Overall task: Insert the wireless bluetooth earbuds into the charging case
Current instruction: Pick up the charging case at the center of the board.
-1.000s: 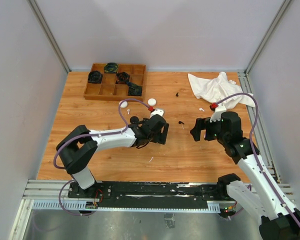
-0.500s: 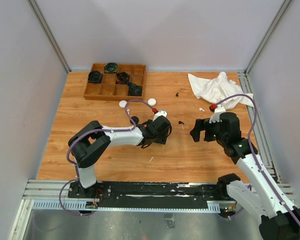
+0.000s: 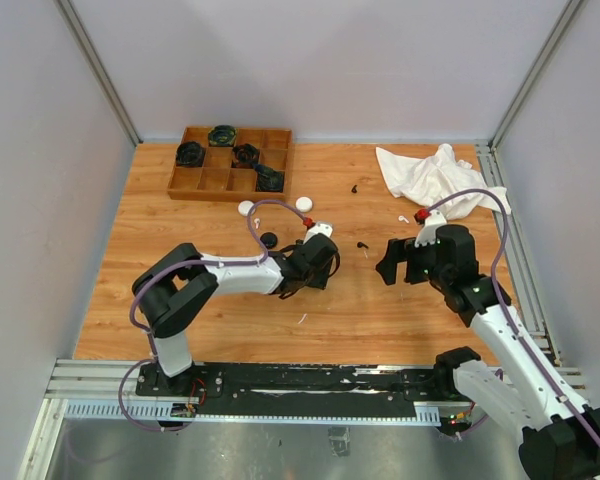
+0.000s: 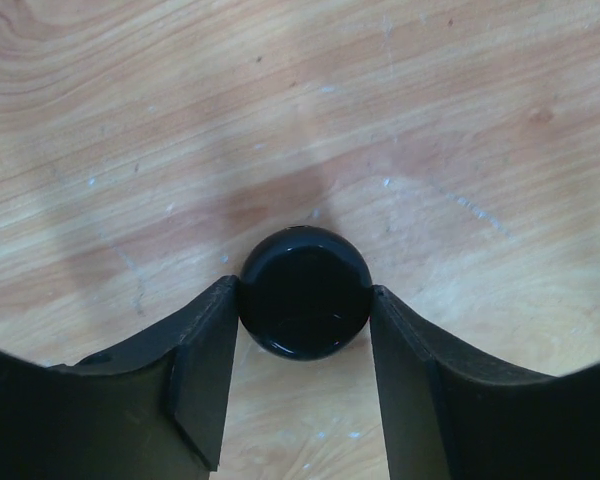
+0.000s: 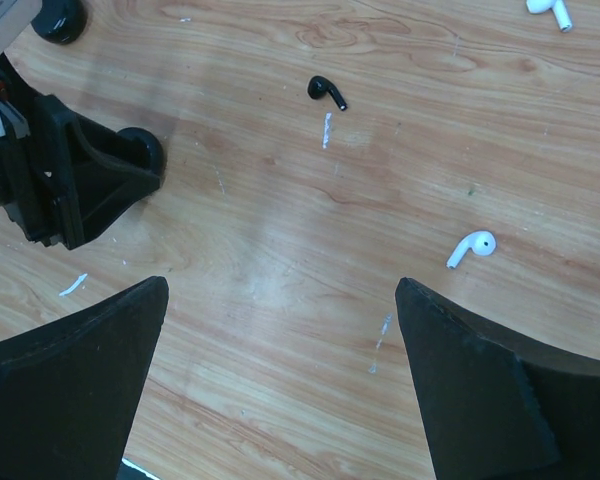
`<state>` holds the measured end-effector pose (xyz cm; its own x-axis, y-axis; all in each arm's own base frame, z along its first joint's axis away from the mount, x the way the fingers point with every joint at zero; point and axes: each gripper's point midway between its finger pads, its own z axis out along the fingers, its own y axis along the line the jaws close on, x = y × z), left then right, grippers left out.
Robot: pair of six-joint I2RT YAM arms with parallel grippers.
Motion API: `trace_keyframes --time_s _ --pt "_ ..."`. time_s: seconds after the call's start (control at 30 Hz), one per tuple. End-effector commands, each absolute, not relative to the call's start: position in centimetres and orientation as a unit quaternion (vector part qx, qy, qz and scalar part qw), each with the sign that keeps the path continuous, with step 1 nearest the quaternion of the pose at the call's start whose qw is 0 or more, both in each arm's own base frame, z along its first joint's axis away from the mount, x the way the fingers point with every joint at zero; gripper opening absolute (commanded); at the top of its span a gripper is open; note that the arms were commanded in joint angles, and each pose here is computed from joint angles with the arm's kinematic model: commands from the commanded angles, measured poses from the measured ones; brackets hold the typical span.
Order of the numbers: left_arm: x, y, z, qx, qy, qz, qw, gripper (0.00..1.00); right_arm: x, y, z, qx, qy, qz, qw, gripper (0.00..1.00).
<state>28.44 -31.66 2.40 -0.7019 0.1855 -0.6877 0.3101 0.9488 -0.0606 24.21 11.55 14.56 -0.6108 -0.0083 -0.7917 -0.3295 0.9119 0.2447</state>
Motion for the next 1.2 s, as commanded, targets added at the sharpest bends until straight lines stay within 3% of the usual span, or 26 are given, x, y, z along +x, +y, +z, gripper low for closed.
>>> trace_keyframes --time_s 0.0,0.53,0.7,1.0,1.17 --pt "27.9 -30.5 4.1 0.181 0.899 -0.083 0.391 0.43 24.5 13.1 15.1 -0.111 0.866 0.216 0.438 0.99" --pt "26.2 -29.7 12.5 0.389 0.772 -0.116 0.49 0.38 22.8 19.9 18.6 -0.229 0.803 0.385 0.394 0.99" --pt "25.7 -30.8 14.8 0.446 0.724 -0.135 0.509 0.37 22.2 21.6 19.8 -0.268 0.786 0.397 0.391 0.99" --pt "23.3 -31.4 18.9 0.568 0.572 -0.128 0.578 0.34 22.5 23.4 21.1 -0.254 0.781 0.435 0.368 1.0" --pt "22.3 -31.4 20.8 0.606 0.501 -0.117 0.608 0.36 22.4 24.9 21.8 -0.243 0.776 0.469 0.344 0.95"
